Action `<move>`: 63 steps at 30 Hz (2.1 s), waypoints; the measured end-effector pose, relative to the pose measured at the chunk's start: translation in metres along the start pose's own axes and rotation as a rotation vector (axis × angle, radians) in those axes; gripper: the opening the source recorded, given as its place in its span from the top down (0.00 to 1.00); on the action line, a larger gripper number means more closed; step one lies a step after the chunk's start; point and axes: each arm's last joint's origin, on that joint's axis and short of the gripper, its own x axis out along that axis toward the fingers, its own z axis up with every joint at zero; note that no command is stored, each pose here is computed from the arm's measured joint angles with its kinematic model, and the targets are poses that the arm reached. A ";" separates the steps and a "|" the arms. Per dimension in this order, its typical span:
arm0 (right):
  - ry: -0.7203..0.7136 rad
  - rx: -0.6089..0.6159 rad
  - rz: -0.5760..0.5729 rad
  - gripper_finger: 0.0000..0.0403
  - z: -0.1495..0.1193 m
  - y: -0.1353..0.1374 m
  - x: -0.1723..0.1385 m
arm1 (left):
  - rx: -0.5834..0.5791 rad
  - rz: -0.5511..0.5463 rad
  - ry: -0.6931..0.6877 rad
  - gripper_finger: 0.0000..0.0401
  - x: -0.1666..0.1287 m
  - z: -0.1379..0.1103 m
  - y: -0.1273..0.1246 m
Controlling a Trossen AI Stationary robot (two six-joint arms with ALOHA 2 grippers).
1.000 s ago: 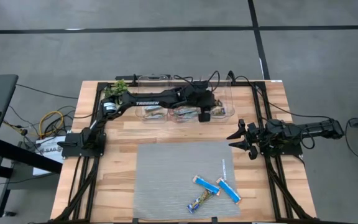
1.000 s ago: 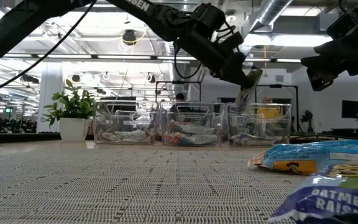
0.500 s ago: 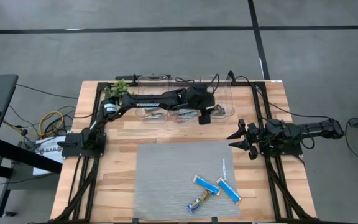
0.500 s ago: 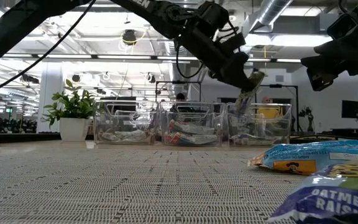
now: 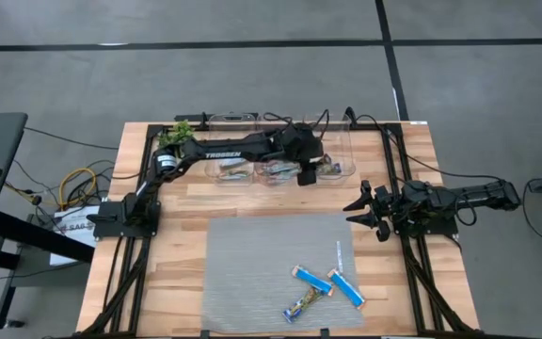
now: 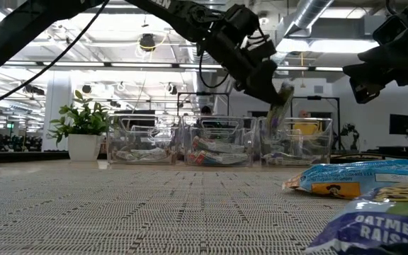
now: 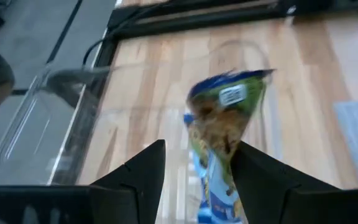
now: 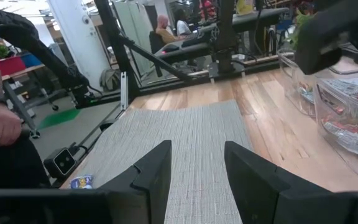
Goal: Pick and place Granola Bars by type
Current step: Put the purple granola bar into the right transparent bin, then put the yellow granola bar into the left transparent bin
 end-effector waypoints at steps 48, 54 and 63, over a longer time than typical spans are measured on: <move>0.000 0.000 0.000 0.65 0.000 0.000 0.000 | 0.094 -0.585 0.101 0.57 -0.089 0.069 -0.223; 0.001 0.000 -0.001 0.64 0.000 0.000 0.000 | 0.246 -0.640 0.166 0.57 -0.085 0.049 -0.268; 0.001 0.000 -0.001 0.65 0.000 0.000 0.000 | 0.381 -0.553 0.200 0.57 -0.052 0.018 -0.310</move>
